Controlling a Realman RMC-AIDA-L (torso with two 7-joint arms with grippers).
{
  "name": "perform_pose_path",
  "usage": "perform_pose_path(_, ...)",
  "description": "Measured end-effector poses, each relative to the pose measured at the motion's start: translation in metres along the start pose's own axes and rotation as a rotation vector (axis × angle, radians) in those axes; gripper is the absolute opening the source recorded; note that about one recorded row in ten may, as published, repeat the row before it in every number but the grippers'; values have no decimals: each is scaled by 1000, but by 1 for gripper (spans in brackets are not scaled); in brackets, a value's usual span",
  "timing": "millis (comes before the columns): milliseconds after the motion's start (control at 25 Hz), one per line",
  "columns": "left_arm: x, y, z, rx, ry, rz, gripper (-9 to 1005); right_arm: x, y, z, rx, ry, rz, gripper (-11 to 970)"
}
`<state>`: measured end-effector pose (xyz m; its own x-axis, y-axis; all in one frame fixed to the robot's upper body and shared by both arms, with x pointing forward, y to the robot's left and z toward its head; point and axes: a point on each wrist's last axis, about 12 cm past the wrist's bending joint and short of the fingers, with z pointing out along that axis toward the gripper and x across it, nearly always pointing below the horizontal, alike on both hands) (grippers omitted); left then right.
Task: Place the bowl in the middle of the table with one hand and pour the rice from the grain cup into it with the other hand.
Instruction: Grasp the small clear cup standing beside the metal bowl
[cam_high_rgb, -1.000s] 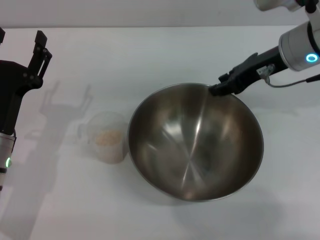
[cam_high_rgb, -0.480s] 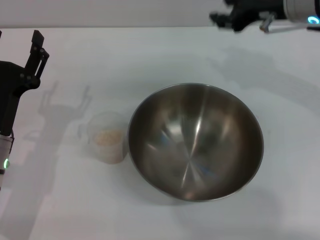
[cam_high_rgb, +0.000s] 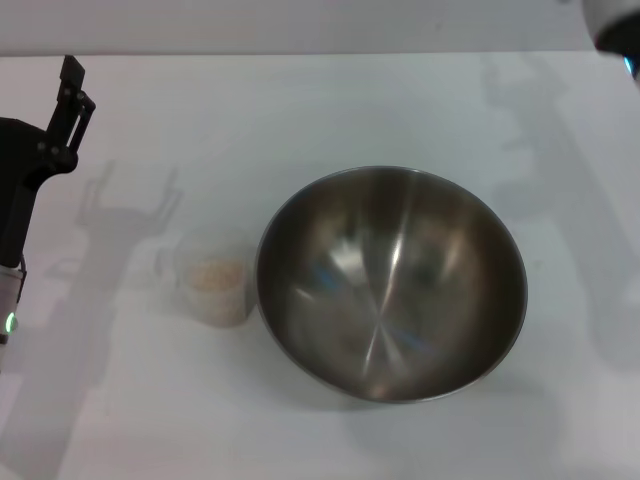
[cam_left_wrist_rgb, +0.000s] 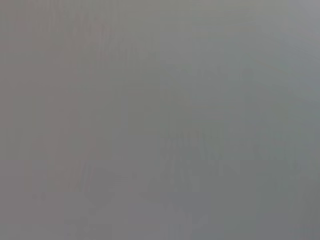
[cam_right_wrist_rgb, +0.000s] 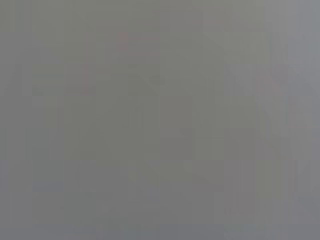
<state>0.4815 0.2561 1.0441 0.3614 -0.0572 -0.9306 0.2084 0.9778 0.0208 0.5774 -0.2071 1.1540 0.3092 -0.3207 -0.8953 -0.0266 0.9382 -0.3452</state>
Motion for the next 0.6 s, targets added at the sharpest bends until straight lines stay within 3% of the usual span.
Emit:
perform_pose_path(80, 0, 0, 1, -3, 1, 0, 758, 7, -2, -8, 41, -39, 48, 467)
perform_pose_path(240, 0, 1, 1, -5, 1, 0, 757, 42, -19, -42, 129, -131, 298, 467)
perform_pose_path(400, 1, 0, -7, -2, 13, 1, 756, 86, -42, -71, 131, -58, 529, 467)
perform_pose_path(600, 2, -1, -23, 11, 41, -2, 754, 114, -69, -95, 142, 26, 593, 466)
